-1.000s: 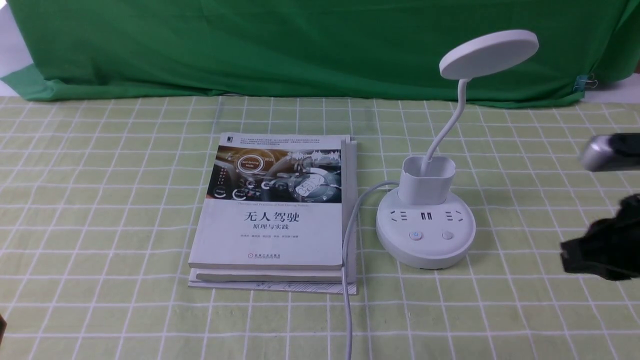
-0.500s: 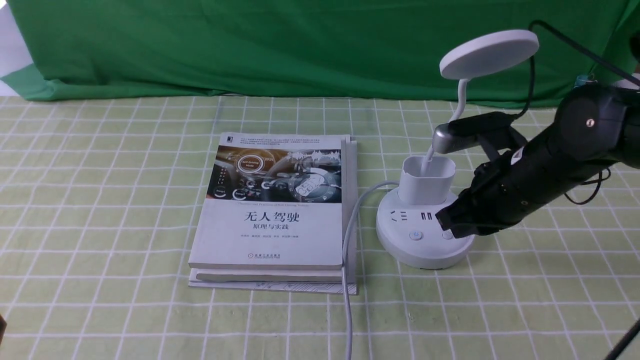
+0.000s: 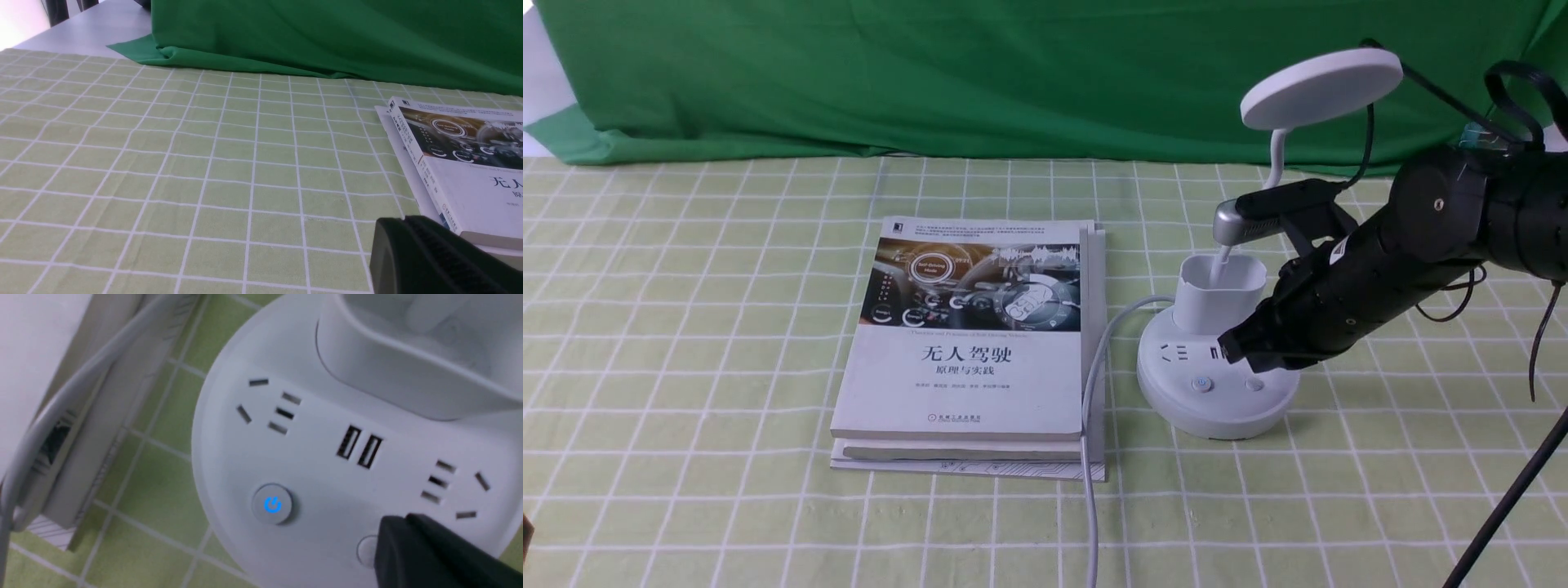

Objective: Turn on the table lamp on the green coffee tablecloth with your hand.

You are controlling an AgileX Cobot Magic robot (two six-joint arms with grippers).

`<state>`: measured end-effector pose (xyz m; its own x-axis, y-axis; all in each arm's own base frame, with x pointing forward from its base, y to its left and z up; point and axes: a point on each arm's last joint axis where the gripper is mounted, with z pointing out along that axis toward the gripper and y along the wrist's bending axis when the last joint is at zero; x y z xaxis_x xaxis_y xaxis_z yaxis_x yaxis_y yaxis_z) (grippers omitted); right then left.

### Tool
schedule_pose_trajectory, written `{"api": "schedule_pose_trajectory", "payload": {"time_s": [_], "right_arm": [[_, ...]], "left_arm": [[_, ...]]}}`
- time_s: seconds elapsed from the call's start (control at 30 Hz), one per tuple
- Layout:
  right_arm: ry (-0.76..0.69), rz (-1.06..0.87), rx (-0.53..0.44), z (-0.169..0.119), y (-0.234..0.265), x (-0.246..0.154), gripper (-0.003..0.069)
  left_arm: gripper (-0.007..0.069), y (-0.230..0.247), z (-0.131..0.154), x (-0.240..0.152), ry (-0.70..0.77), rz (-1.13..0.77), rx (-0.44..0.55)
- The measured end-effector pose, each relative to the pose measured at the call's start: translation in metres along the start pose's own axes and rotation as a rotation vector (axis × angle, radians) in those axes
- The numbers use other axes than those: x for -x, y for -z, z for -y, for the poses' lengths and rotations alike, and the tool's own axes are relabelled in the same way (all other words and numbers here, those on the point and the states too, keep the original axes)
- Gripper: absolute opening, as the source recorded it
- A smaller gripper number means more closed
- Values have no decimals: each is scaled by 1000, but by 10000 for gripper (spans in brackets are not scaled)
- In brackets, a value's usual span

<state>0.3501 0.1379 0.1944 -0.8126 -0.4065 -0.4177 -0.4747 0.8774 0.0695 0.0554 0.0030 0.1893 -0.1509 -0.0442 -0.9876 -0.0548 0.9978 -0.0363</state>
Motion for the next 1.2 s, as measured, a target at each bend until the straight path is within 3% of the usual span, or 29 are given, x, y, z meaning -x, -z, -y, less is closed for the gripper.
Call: {"api": "schedule_pose_trajectory", "payload": {"time_s": [0.57,0.97,1.2], "right_arm": [[-19,-20,5,2,-19,1,31],[-6,5,10,-2,13,2,31],[-4,15,8,-10,43,-30,31]], "left_arm": [[3,0,0,0,0,0,0],[3,0,0,0,0,0,0],[3,0,0,0,0,0,0]]}}
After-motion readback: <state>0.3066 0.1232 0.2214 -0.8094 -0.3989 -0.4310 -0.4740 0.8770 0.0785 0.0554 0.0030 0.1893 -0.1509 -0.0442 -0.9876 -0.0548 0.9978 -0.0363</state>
